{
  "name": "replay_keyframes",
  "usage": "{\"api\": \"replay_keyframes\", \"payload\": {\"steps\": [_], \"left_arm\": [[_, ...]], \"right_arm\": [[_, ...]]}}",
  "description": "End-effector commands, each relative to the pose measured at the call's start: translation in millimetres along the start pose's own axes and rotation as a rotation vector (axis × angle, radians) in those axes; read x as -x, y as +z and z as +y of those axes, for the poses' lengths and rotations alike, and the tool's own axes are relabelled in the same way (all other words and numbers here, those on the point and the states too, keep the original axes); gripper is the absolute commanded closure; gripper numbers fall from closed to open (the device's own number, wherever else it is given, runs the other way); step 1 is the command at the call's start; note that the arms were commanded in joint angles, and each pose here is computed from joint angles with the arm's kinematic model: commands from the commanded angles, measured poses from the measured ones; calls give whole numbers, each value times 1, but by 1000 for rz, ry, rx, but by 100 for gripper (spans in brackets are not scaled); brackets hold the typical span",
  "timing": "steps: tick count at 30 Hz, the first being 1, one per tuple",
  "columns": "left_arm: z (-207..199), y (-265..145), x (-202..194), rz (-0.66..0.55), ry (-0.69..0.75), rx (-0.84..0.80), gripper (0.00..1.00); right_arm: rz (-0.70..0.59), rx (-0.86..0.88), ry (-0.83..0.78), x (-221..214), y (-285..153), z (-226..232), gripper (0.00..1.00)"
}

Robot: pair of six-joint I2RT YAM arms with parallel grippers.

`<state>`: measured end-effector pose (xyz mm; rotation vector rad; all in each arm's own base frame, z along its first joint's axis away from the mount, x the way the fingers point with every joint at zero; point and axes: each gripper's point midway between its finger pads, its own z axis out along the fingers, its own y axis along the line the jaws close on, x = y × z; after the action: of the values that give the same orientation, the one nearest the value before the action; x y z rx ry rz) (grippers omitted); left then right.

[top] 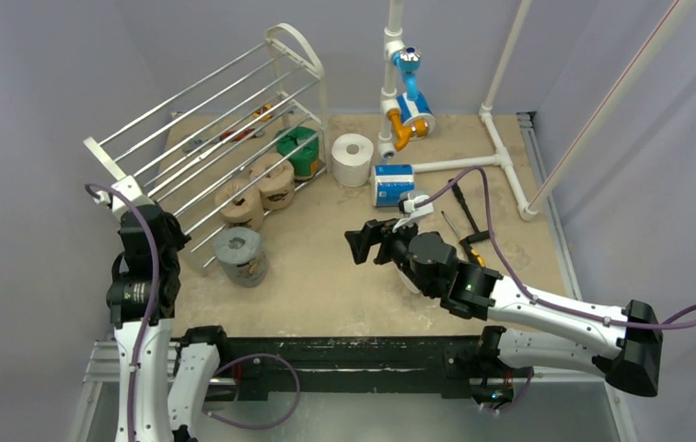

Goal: Place and organize the paper towels onto the shelf
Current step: Adjust the shelf at the center of the board.

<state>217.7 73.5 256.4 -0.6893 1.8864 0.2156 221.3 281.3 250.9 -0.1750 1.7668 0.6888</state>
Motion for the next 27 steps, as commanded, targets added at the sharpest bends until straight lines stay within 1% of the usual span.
{"api": "replay_keyframes", "payload": {"steps": [1,6,11,15,19,22,27], "left_arm": [[-19,-21,-11,76,-84,-124,100],[-25,-32,-20,118,-109,-171,100],[-30,-38,-32,160,-146,-205,100],[-31,-39,-42,187,-168,-219,100],[-29,-37,-42,185,-160,-206,100],[-35,-38,-43,202,-174,-233,100],[-46,-41,-52,247,-213,-281,100]], "right_arm": [[-35,31,15,20,2,13,18],[35,68,-7,9,11,27,18],[131,84,-20,-13,26,40,18],[222,139,19,-32,35,60,18],[276,173,46,-46,45,74,18],[316,217,59,-57,55,90,18],[427,241,106,-90,76,110,18]]}}
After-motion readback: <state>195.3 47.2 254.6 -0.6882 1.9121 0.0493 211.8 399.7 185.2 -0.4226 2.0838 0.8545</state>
